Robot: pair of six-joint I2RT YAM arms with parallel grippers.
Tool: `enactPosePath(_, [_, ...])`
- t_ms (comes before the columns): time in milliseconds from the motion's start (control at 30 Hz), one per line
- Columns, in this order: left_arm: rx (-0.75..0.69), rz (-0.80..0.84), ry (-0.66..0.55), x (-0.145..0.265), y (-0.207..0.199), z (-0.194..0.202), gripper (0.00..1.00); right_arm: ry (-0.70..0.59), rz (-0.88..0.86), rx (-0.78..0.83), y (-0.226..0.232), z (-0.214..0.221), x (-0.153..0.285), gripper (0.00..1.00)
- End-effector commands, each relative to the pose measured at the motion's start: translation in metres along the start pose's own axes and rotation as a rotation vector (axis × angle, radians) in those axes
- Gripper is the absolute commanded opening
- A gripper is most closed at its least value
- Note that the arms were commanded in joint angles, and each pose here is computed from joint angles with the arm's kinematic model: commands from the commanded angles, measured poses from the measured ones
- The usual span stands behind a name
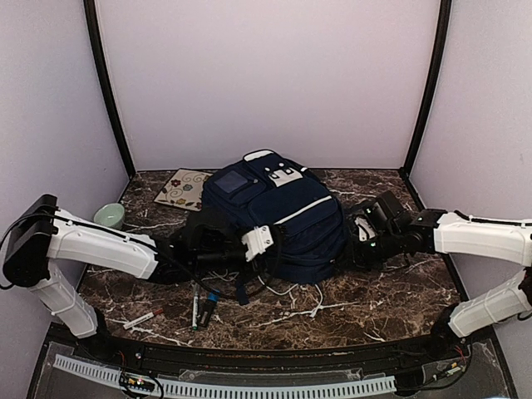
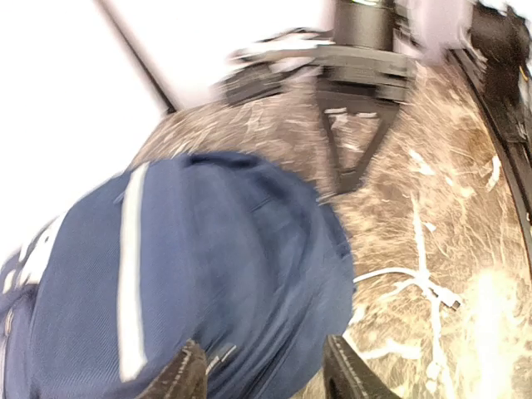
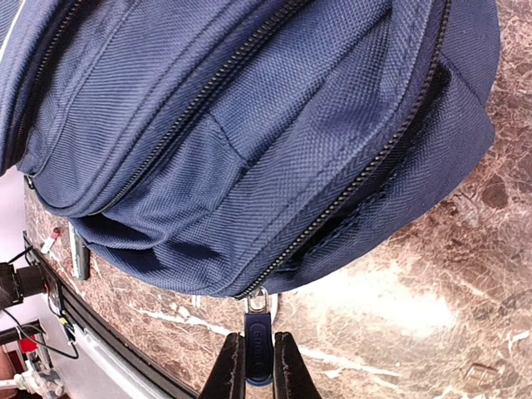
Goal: Pack the student bag
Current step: Zip the student bag into the largest pocket of the bag.
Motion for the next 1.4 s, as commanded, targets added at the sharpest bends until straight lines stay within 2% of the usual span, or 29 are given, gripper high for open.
enactPosePath(0, [-0.27, 0.102, 0.023, -0.032, -0.036, -0.004, 0.53, 0.005, 0.038, 0.021, -0.021, 0.004, -0.007, 0.0])
enactPosePath(200, [-0.402, 0.06, 0.037, -0.069, -0.039, -0.005, 0.56, -0.084, -0.081, 0.117, -0.006, -0.01, -0.014, 0.1])
enactPosePath(300, [-0.45, 0.038, 0.041, -0.079, -0.038, -0.001, 0.56, -0.12, -0.094, 0.155, -0.004, -0.015, -0.015, 0.19])
enactPosePath(433, [-0.5, -0.02, 0.109, -0.098, -0.033, 0.014, 0.49, -0.115, -0.113, 0.178, 0.0, -0.012, -0.014, 0.33])
enactPosePath(533, [-0.512, -0.082, 0.115, -0.104, -0.028, 0.019, 0.42, -0.164, -0.11, 0.189, 0.001, -0.009, -0.005, 0.38])
enactPosePath(667, [-0.515, -0.103, 0.105, -0.106, -0.027, 0.02, 0.33, -0.238, -0.109, 0.181, -0.001, -0.004, 0.001, 0.38])
enactPosePath(833, [-0.507, -0.107, 0.092, -0.104, -0.026, 0.017, 0.09, -0.289, -0.1, 0.193, 0.003, 0.005, 0.0, 0.32])
enactPosePath(967, [-0.501, -0.096, 0.079, -0.102, -0.028, 0.015, 0.0, -0.312, -0.138, 0.225, 0.018, 0.008, -0.003, 0.33])
enactPosePath(1100, [-0.498, -0.105, 0.078, -0.101, -0.026, 0.014, 0.0, -0.344, -0.043, 0.215, 0.01, 0.0, -0.009, 0.34])
enactPosePath(1267, [-0.503, -0.118, 0.082, -0.101, -0.024, 0.013, 0.0, -0.332, -0.025, 0.255, 0.02, -0.004, -0.018, 0.34])
enactPosePath(1367, [-0.505, -0.118, 0.081, -0.1, -0.024, 0.013, 0.0, -0.355, 0.045, 0.255, 0.013, -0.009, -0.017, 0.3])
Point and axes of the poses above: each gripper's point midway between its finger pads, its own x axis back along the fingers, its own y axis along the line the jaws close on, z = x × y, the point moved 4 cm from there along x, back along the fingers, and after that the axes turned 1 degree about -x, right-handed, at the moved point
